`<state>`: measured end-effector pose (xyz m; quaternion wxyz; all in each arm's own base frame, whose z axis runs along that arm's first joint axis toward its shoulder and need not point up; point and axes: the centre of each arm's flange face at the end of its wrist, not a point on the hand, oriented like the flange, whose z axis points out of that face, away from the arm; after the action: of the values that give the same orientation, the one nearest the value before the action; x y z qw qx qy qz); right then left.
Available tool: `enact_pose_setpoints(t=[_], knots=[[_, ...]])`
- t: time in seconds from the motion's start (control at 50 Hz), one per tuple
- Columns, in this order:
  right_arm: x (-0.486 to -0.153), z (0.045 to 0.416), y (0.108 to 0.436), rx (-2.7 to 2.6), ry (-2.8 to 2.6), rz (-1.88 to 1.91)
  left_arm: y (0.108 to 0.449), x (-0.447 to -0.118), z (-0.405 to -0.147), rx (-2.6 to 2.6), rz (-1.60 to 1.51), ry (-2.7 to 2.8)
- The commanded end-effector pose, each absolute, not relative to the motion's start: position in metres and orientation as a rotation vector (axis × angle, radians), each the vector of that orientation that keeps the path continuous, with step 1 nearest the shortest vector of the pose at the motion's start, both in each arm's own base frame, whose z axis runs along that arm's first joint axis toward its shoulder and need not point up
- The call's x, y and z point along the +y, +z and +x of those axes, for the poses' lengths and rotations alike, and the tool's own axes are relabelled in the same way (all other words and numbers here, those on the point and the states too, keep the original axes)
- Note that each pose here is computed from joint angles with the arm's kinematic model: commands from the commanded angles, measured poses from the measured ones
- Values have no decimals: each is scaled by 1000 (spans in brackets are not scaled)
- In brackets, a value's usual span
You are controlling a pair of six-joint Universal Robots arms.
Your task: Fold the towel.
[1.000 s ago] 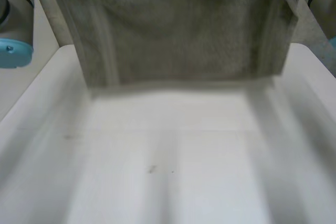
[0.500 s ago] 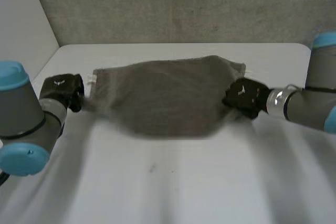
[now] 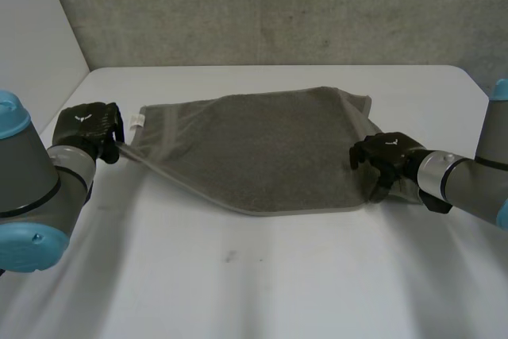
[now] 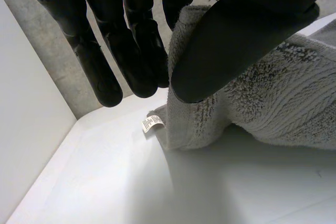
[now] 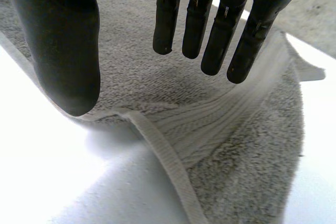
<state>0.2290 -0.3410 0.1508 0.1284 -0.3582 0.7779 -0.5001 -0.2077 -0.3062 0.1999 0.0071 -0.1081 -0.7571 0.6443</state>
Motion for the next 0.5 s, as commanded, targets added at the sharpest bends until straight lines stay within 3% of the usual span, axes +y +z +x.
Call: enact_pose_setpoints(t=[0.02, 0.5], knots=[[-339, 221, 146, 2262, -1594, -1053, 197, -306, -206, -2377, -335, 2006], [-339, 209, 116, 2222, -1766, -1221, 196, -306, -207, -2371, -344, 1995]])
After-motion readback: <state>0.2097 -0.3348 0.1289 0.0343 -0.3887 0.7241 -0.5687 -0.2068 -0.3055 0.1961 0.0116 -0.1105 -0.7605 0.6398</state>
